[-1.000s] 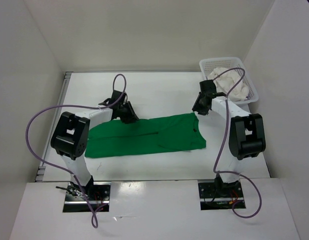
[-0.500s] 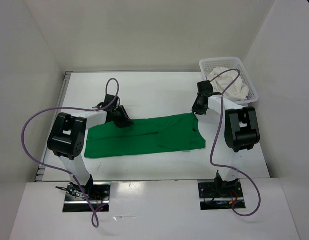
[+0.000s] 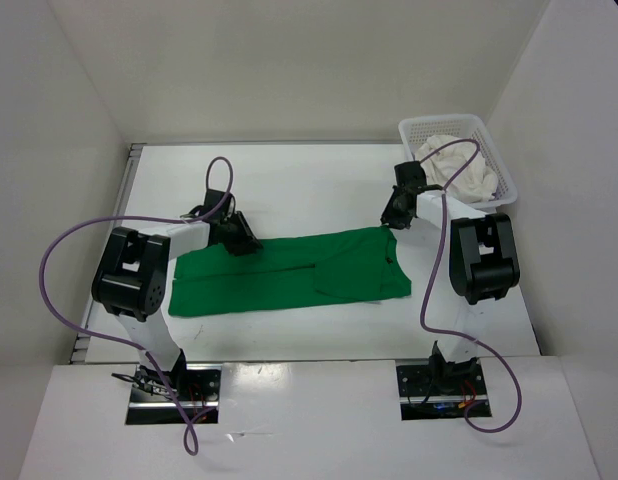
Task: Fold and stack the t-shirts
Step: Fold the other side of the tshirt into a rectangle
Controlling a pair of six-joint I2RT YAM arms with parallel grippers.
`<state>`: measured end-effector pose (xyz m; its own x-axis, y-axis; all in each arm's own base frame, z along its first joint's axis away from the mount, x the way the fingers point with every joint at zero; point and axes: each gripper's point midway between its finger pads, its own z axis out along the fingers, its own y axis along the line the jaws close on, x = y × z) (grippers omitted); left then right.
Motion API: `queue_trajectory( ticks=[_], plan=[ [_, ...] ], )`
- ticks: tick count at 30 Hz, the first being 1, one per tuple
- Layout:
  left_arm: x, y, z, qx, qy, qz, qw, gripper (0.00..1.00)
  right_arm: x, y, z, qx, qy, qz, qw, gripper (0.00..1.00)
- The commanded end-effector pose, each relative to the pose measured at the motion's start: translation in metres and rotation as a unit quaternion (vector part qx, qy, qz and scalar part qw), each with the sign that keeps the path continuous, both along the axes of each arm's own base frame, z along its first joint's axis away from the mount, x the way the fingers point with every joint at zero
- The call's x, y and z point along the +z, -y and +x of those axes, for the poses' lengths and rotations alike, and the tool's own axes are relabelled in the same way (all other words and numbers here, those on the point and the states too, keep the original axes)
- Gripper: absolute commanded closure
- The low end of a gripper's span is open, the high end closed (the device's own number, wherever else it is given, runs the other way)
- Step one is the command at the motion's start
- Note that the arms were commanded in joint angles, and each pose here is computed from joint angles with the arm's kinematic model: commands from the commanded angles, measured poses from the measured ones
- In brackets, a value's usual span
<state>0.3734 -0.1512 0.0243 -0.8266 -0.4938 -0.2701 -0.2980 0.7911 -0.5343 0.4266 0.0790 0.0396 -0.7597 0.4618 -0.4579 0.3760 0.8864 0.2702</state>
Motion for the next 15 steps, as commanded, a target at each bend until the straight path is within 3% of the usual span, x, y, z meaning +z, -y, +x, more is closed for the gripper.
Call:
queue_trajectory(
  ticks=[1, 7, 11, 15],
  plan=[
    [0.001, -0.012, -0.001, 0.008, 0.005, 0.015, 1.000, 0.65, -0.005, 0.002, 0.004, -0.008, 0.007, -0.003, 1.000, 0.74],
    [-0.006, -0.021, -0.002, 0.019, -0.005, 0.016, 1.000, 0.65, -0.013, 0.000, 0.004, -0.005, 0.001, 0.000, 1.000, 0.76],
    [-0.006, -0.025, 0.000, 0.024, -0.005, 0.016, 1.000, 0.65, -0.013, 0.002, 0.004, -0.013, 0.001, -0.002, 1.000, 0.93],
    [-0.008, -0.034, -0.001, 0.035, -0.009, 0.017, 0.999, 0.65, -0.010, 0.014, 0.005, -0.030, 0.004, -0.022, 0.999, 0.98]
  ],
)
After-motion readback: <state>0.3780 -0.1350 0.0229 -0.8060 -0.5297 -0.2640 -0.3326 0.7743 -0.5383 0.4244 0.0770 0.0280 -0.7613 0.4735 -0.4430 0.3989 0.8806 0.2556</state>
